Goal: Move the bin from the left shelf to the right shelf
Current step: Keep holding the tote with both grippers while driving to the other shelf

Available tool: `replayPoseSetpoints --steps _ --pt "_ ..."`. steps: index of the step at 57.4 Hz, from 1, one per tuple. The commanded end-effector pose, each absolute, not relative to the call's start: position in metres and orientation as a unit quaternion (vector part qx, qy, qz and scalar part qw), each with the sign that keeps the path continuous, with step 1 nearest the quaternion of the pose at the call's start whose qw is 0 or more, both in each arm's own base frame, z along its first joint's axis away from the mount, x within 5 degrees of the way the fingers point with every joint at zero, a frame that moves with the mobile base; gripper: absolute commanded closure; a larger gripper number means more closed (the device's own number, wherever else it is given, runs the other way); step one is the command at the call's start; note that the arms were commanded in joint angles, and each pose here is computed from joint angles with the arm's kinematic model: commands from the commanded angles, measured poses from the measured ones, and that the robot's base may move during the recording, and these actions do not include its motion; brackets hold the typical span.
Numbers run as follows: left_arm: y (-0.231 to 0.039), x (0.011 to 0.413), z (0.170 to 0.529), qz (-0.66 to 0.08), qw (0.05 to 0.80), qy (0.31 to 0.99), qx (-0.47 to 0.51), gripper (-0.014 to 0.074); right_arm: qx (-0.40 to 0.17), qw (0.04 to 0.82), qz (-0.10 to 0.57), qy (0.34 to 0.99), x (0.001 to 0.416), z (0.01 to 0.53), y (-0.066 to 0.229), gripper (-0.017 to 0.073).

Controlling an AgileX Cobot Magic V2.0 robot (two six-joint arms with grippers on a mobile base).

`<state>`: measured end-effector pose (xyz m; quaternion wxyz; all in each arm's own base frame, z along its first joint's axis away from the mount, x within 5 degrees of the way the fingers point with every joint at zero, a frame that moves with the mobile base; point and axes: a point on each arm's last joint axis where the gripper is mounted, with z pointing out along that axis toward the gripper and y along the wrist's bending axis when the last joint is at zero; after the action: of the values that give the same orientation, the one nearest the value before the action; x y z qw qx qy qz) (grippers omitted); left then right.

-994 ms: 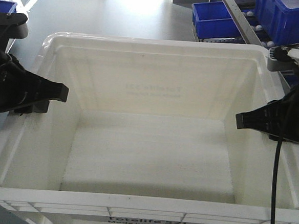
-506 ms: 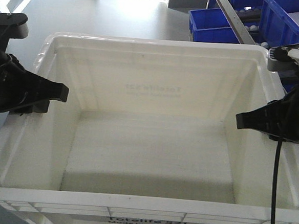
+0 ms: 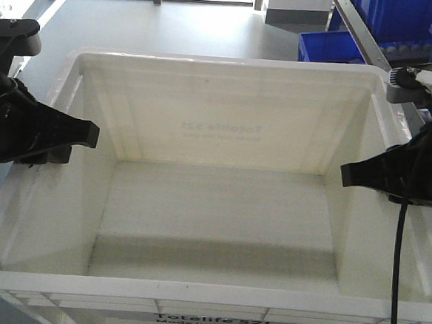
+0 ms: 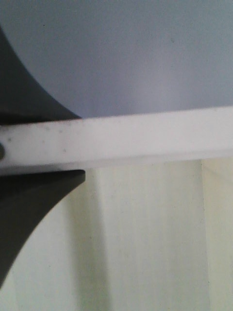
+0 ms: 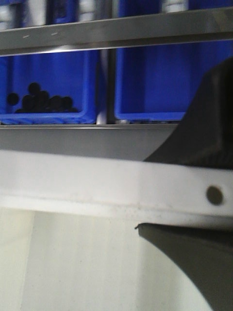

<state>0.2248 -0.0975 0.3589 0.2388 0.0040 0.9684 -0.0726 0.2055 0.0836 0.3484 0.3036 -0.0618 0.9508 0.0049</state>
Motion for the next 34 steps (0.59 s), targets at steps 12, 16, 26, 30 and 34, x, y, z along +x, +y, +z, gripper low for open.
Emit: replayPoseSetpoints --steps 12,16,26,30,34 --pt "-0.0994 0.2230 0.3833 -0.111 0.312 0.943 0.011 0.0600 -0.077 0.384 0.022 0.920 0.2085 0.3738 0.0838 0.0550" --pt "-0.0994 0.2230 0.3833 -0.111 0.312 0.943 0.011 0.0600 -0.077 0.384 0.022 0.920 0.2085 0.3738 0.0838 0.0550" --pt "-0.0994 0.2230 0.3833 -0.111 0.312 0.943 0.011 0.0600 -0.077 0.384 0.022 0.920 0.2085 0.3738 0.0838 0.0550" --pt "-0.0994 0.2230 0.3833 -0.111 0.312 0.943 0.011 0.0600 -0.077 0.384 0.022 0.920 0.2085 0.3738 0.0838 0.0550" --pt "-0.0994 0.2230 0.3833 -0.111 0.312 0.943 0.011 0.0600 -0.076 0.384 0.022 0.920 0.2085 0.3738 0.0839 0.0550"
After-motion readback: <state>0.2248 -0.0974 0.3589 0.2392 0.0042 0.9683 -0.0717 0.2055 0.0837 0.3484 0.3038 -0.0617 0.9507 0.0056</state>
